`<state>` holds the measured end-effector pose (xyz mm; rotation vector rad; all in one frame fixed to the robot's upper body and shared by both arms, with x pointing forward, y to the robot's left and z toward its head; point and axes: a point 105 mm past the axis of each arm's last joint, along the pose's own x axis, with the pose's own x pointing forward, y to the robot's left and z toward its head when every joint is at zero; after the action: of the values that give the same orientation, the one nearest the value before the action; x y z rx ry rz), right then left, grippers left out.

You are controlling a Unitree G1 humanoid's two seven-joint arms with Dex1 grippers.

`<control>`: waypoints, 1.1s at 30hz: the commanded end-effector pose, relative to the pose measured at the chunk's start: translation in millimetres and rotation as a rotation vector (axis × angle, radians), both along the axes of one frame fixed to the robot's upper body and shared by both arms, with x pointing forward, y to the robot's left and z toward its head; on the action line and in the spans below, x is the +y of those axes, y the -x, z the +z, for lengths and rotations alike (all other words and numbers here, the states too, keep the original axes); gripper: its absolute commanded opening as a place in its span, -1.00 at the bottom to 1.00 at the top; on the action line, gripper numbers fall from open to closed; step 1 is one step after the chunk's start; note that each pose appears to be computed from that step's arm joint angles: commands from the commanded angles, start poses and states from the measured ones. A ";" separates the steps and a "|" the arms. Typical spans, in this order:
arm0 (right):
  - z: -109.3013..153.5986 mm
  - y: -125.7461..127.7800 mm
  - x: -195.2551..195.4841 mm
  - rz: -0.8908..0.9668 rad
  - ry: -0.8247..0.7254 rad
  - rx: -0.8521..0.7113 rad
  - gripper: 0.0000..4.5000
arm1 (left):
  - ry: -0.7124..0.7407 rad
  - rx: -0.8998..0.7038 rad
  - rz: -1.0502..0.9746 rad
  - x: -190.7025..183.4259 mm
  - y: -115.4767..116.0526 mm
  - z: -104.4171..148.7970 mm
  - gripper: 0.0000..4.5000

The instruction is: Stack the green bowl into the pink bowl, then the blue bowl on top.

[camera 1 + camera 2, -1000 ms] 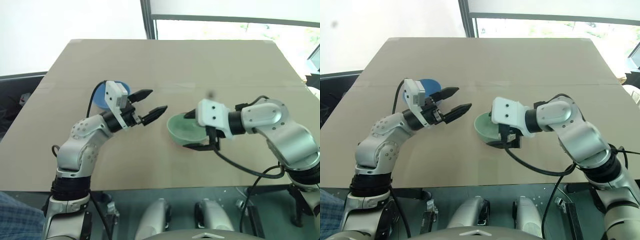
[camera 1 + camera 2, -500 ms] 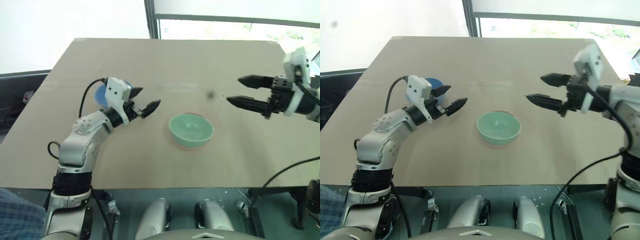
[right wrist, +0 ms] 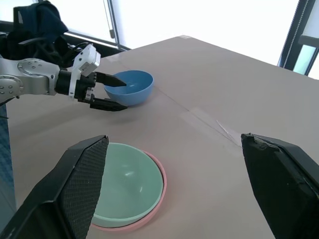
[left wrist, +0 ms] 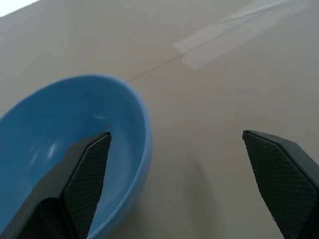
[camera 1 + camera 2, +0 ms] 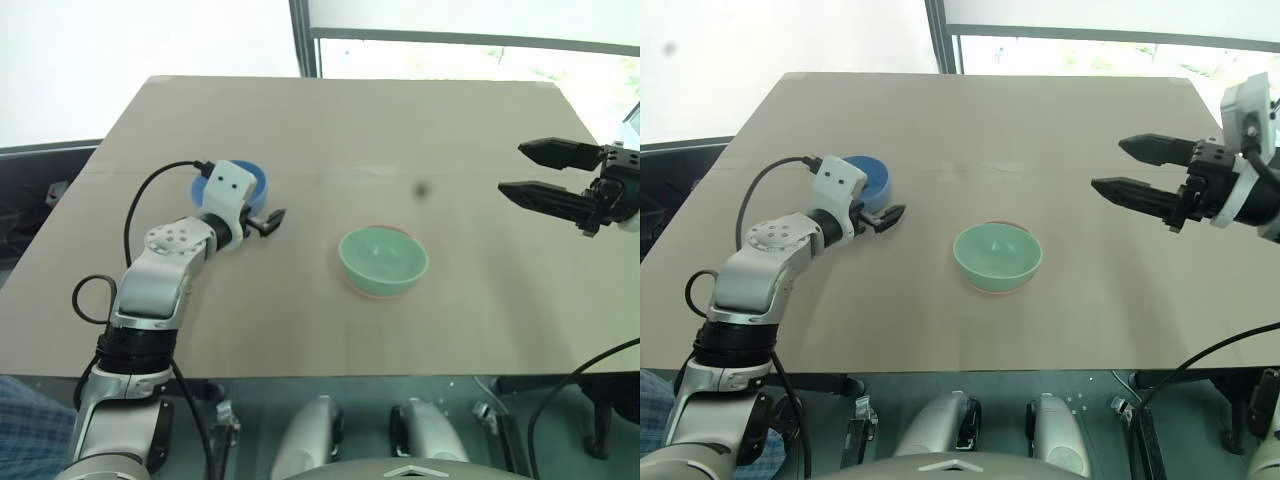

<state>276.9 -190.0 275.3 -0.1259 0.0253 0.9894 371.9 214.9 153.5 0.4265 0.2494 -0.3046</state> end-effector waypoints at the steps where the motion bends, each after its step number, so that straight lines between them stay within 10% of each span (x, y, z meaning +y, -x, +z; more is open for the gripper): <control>1: 9.2 1.9 -1.9 -0.009 0.010 -0.057 0.98 | -0.083 -0.004 0.064 16.6 -9.2 -2.1 1.00; 8: 4.6 -0.8 -4.8 -0.040 0.010 -0.060 0.98 | -0.095 0.038 0.096 23.3 -24.7 -19.2 1.00; 21: 5.4 3.6 -12.1 -0.077 0.024 -0.078 1.00 | -0.104 0.028 0.050 15.0 -35.8 -17.6 -0.97; 33: 9.1 6.1 -13.4 -0.065 0.022 -0.092 1.00 | -0.113 0.023 -0.044 7.6 -41.2 -0.8 -0.97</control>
<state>276.5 -201.5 271.8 -0.1578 0.0080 0.9214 410.2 226.7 143.0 0.5388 0.3059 -0.3127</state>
